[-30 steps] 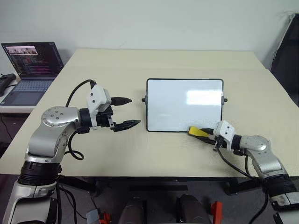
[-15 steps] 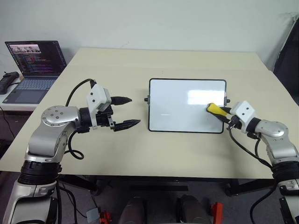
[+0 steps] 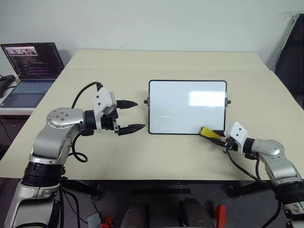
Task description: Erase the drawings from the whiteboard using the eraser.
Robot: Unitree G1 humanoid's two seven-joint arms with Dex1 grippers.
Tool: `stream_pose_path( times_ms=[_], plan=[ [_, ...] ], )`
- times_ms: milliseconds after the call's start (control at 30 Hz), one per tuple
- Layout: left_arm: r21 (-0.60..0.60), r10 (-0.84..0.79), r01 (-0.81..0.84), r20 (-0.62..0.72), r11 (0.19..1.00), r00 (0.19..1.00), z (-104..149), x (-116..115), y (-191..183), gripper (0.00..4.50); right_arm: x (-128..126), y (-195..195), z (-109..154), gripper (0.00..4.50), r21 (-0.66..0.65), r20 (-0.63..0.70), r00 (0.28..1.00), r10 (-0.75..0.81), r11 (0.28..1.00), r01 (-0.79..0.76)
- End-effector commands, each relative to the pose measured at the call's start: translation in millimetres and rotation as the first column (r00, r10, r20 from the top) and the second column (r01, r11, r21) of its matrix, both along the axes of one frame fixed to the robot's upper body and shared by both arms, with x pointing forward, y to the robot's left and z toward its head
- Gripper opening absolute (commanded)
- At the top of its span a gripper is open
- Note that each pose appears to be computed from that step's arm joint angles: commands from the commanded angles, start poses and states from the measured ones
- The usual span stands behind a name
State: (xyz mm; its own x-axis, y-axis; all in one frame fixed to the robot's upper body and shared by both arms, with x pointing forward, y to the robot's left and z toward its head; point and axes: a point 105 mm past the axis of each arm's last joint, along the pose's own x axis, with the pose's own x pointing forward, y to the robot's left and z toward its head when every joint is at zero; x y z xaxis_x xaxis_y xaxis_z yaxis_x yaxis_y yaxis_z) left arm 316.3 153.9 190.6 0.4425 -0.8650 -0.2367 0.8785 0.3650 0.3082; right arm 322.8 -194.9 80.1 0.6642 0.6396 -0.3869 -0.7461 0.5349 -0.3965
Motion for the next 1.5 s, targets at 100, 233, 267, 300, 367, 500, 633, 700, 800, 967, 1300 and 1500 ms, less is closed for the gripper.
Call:
stream_pose_path(
  times_ms=[100, 233, 267, 300, 367, 500, 633, 700, 800, 967, 1300, 1500],
  plan=[
    [0.001, -0.02, 0.02, 0.049, 1.0, 0.999, 10, 0, -4, 4.5, -2, -14, 15, 0.97, -0.068, 0.01, 0.999, -0.042, 0.997, 0.043],
    [-0.015, -0.03, 0.031, 0.057, 0.999, 0.998, 13, 1, -7, 4.5, -2, -30, 163, 0.97, 0.316, 0.265, 0.953, -0.148, 0.947, 0.059],
    [-0.027, -0.04, 0.042, 0.058, 0.999, 0.998, 13, 1, -10, 4.5, -5, -46, 190, 0.97, 0.404, 0.311, 0.927, -0.211, 0.912, 0.072],
    [-0.038, -0.05, 0.053, 0.059, 0.998, 0.997, 14, 0, -13, 4.5, -8, -62, 208, 0.97, 0.469, 0.339, 0.9, -0.273, 0.879, 0.09],
    [-0.057, -0.07, 0.074, 0.06, 0.996, 0.996, 14, 0, -20, 4.5, -9, -97, 218, 0.97, 0.516, 0.344, 0.854, -0.391, 0.838, 0.176],
    [-0.076, -0.136, 0.14, 0.053, 0.987, 0.989, 13, -6, -38, 4.5, -7, -185, 188, 0.97, 0.501, 0.239, 0.674, -0.699, 0.683, 0.531],
    [-0.1, -0.231, 0.236, 0.052, 0.967, 0.971, 11, -11, -65, 4.5, -8, -228, 126, 0.97, 0.447, 0.074, 0.525, -0.848, 0.499, 0.743],
    [-0.104, -0.273, 0.276, 0.05, 0.955, 0.961, 9, -15, -76, 4.5, -6, -227, 97, 0.97, 0.37, 0.025, 0.523, -0.852, 0.494, 0.787],
    [-0.12, -0.308, 0.31, 0.039, 0.943, 0.951, 6, -19, -87, 4.5, 1, -223, 72, 0.97, 0.325, -0.032, 0.517, -0.856, 0.48, 0.815],
    [-0.121, -0.335, 0.335, 0.027, 0.934, 0.942, 2, -22, -94, 4.5, 9, -221, 60, 0.97, 0.293, -0.034, 0.518, -0.855, 0.487, 0.823],
    [-0.096, -0.272, 0.273, 0.027, 0.957, 0.962, 3, -9, -82, 4.5, 11, -226, 37, 0.97, 0.245, -0.089, 0.518, -0.851, 0.485, 0.839],
    [-0.092, -0.213, 0.214, 0.026, 0.972, 0.977, 2, -4, -73, 4.5, 14, -224, 38, 1.69, 0.264, -0.11, 0.529, -0.841, 0.489, 0.832]
  ],
)
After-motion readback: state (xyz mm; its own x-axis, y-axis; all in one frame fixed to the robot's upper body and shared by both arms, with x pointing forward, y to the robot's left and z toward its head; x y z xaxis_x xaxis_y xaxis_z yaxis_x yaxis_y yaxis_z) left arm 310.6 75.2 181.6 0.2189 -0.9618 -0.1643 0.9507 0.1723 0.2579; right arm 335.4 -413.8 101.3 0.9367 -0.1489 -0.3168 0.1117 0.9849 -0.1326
